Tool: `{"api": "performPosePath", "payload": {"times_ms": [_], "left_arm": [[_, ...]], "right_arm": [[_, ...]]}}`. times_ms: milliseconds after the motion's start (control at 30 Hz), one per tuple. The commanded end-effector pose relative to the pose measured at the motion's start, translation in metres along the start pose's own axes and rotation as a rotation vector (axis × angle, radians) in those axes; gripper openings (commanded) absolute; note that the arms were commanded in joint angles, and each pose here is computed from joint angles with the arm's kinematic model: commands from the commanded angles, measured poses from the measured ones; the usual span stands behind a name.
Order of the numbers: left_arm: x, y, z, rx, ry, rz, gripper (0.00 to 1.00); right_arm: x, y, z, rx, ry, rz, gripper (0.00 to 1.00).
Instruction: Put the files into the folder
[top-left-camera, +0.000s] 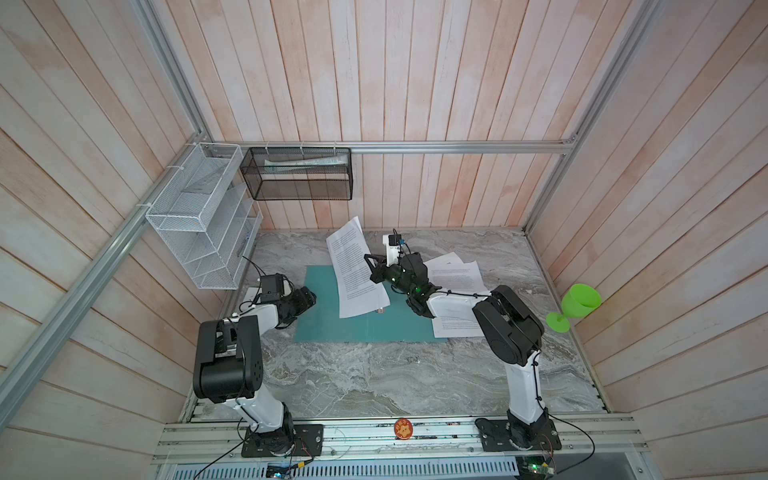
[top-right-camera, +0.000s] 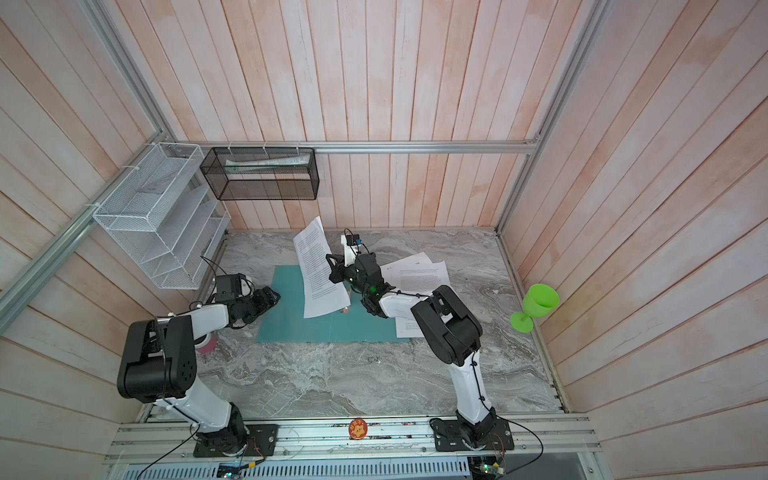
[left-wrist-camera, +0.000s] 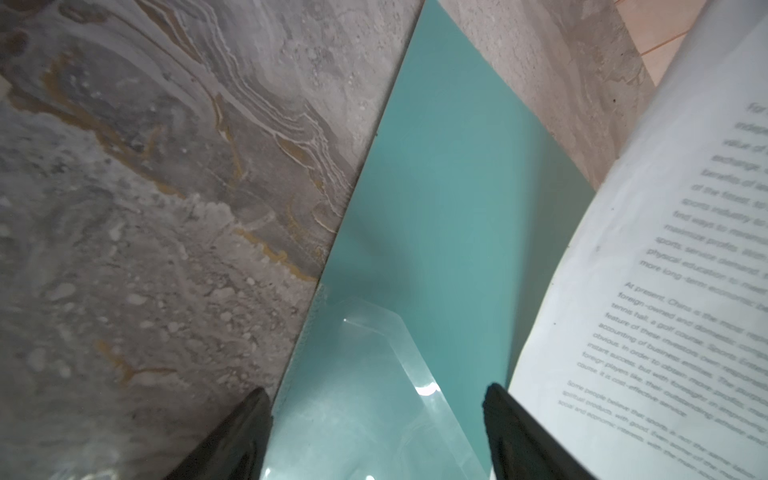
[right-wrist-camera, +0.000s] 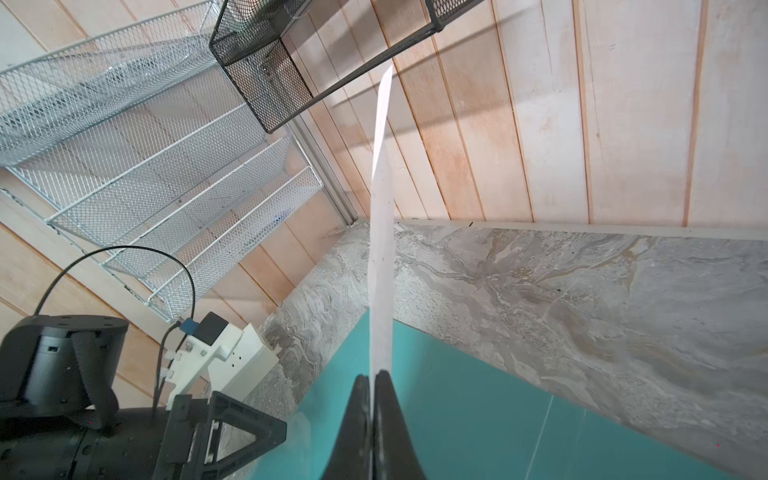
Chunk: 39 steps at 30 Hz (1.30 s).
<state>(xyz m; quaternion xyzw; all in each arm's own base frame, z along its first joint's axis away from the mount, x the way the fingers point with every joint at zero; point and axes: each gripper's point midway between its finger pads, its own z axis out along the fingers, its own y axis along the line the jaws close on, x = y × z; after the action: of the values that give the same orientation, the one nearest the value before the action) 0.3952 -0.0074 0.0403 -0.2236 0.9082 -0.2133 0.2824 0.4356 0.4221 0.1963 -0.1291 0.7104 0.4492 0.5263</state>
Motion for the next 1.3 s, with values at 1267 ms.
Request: {"api": "performPosePath", "payload": {"times_ms": [1267], "left_arm": [[0.044,0.015,0.009,-0.033,0.133,-0.061,0.81]], "right_arm": [[0.083,-0.053,-0.021,0.216,0.079,0.473,0.0]]}}
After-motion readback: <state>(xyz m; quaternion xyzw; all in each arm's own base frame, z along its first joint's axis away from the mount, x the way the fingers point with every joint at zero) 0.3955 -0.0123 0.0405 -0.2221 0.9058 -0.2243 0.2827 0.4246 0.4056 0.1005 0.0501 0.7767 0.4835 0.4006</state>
